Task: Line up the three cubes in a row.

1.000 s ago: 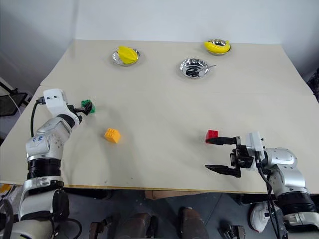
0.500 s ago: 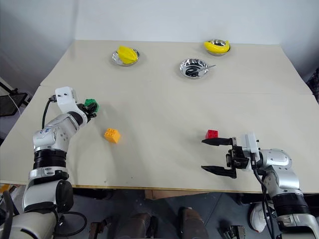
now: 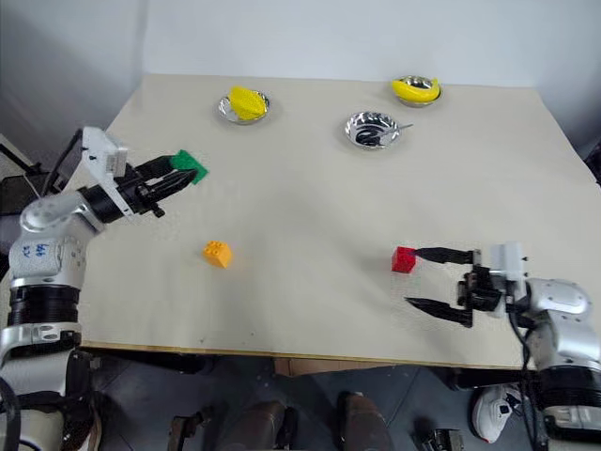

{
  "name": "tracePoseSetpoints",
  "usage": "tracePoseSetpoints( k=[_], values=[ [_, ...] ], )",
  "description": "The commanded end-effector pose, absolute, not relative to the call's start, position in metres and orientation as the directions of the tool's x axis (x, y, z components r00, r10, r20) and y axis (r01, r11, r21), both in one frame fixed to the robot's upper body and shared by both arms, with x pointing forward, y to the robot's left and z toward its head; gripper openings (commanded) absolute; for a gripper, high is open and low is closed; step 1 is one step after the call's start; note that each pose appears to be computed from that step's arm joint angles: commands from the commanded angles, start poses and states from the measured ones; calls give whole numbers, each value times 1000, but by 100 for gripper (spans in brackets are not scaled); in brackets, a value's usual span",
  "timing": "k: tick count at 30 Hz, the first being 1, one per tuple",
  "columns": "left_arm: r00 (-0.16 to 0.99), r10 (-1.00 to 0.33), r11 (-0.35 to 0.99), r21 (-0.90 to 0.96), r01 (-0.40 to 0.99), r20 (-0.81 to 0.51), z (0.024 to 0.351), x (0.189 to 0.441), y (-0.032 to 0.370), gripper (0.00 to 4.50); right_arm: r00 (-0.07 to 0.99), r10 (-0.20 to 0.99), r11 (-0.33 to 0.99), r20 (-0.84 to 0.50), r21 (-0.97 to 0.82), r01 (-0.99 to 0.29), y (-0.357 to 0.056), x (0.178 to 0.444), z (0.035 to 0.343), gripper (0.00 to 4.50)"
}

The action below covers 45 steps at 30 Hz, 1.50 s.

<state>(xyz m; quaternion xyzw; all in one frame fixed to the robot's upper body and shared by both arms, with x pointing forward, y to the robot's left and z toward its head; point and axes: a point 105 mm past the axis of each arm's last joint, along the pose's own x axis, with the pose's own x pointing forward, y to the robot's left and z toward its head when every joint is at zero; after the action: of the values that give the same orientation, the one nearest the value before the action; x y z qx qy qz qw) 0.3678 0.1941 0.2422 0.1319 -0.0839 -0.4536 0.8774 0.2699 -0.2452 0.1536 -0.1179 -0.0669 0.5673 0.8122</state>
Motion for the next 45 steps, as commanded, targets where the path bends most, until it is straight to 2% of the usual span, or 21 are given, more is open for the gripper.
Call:
tracePoseSetpoints(
  k=[1,2,4,8,13,21,35,45],
  values=[
    [293,-951,242,349,905,-101,240,349,151,152,375,925,347,-58,-268,-899,-267,256,157,450],
    [188,-964,120,328,937,-185,228,348,130,152,405,911,375,-73,-259,-890,-277,249,157,450],
    [73,-948,-29,313,949,-309,206,353,98,152,461,883,429,-91,-245,-870,-292,238,157,450],
    [31,-916,-99,302,948,-399,177,367,67,152,521,848,487,-98,-244,-838,-303,224,159,450],
    [51,-903,-76,276,958,-427,154,380,24,152,616,781,581,-103,-241,-777,-314,202,159,450],
    [85,-898,-36,267,963,-432,143,384,-9,152,644,763,617,-54,-235,-751,-295,192,161,450],
    [29,-891,-93,245,965,-454,138,378,-16,152,605,795,585,-29,-225,-779,-276,199,165,450],
    [55,-901,-59,248,967,-430,140,380,-23,152,597,802,578,-28,-216,-787,-272,202,162,450]
  ],
)
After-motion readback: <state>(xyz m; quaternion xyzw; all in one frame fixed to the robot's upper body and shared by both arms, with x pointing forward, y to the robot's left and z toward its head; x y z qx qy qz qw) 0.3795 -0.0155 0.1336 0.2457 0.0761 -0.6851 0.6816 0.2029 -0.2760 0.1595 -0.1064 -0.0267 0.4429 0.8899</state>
